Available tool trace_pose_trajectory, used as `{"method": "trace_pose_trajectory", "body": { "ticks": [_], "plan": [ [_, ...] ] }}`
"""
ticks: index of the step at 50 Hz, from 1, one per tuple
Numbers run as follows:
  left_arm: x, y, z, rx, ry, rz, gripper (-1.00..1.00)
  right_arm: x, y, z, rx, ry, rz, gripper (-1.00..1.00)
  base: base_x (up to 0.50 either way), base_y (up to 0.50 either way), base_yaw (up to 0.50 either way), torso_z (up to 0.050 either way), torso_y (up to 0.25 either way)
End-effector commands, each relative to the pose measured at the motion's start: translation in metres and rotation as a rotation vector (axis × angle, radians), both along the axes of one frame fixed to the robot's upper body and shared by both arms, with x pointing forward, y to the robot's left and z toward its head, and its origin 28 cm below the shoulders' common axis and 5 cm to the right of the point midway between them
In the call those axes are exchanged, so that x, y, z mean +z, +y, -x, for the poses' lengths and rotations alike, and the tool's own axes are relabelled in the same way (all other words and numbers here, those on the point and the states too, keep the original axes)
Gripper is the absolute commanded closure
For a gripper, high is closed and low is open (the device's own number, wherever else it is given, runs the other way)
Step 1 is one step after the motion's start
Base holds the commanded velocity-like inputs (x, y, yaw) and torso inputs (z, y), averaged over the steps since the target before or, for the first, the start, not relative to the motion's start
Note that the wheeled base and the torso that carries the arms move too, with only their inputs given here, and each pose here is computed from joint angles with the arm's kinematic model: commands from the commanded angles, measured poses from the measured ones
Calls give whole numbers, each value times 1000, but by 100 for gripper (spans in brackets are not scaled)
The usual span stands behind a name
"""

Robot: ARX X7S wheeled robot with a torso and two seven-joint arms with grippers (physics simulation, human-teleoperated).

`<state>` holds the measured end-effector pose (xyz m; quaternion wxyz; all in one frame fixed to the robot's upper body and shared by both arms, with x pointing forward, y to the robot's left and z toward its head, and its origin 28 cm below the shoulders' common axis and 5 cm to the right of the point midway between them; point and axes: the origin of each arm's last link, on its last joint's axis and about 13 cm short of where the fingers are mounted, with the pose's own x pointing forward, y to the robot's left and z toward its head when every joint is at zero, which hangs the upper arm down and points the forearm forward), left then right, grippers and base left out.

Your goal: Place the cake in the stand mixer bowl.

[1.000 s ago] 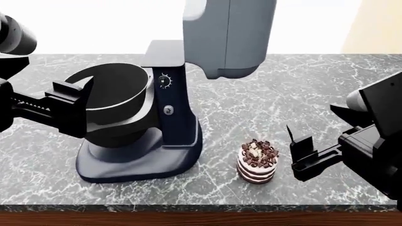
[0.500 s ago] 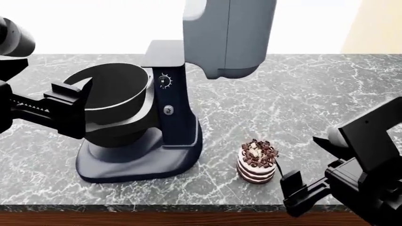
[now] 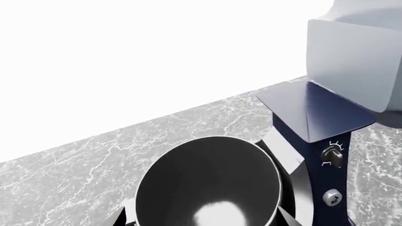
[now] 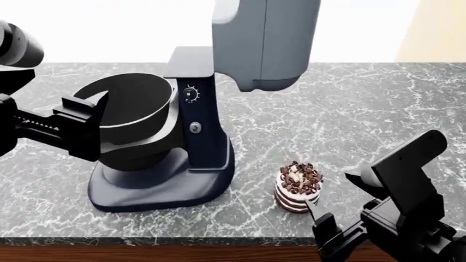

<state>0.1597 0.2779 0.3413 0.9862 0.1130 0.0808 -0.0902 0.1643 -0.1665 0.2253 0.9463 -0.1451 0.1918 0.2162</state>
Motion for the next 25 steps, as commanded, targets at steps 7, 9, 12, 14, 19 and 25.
{"method": "trace_pose_trajectory", "body": {
  "ticks": [7, 9, 12, 14, 19, 25],
  "plan": [
    [-1, 1, 0, -1, 2, 2, -100, -14, 2, -8, 12, 30, -29, -100, 0, 0, 0, 0, 0],
    [-2, 1, -1, -1, 2, 2, -100, -16, 3, -10, 15, 34, -30, -100, 0, 0, 0, 0, 0],
    [-2, 1, -1, -1, 4, 2, -100, -16, 3, -11, 15, 37, -32, -100, 0, 0, 0, 0, 0],
    [-3, 2, -1, 0, 3, 3, -100, -17, 3, -12, 11, 40, -33, -100, 0, 0, 0, 0, 0],
    [-3, 2, 0, -3, 3, 5, -100, -21, 2, -15, 5, 48, -38, -100, 0, 0, 0, 0, 0],
    [-4, 2, -2, -4, 8, 6, -100, -25, 2, -18, 2, 58, -42, -100, 0, 0, 0, 0, 0]
  ]
}}
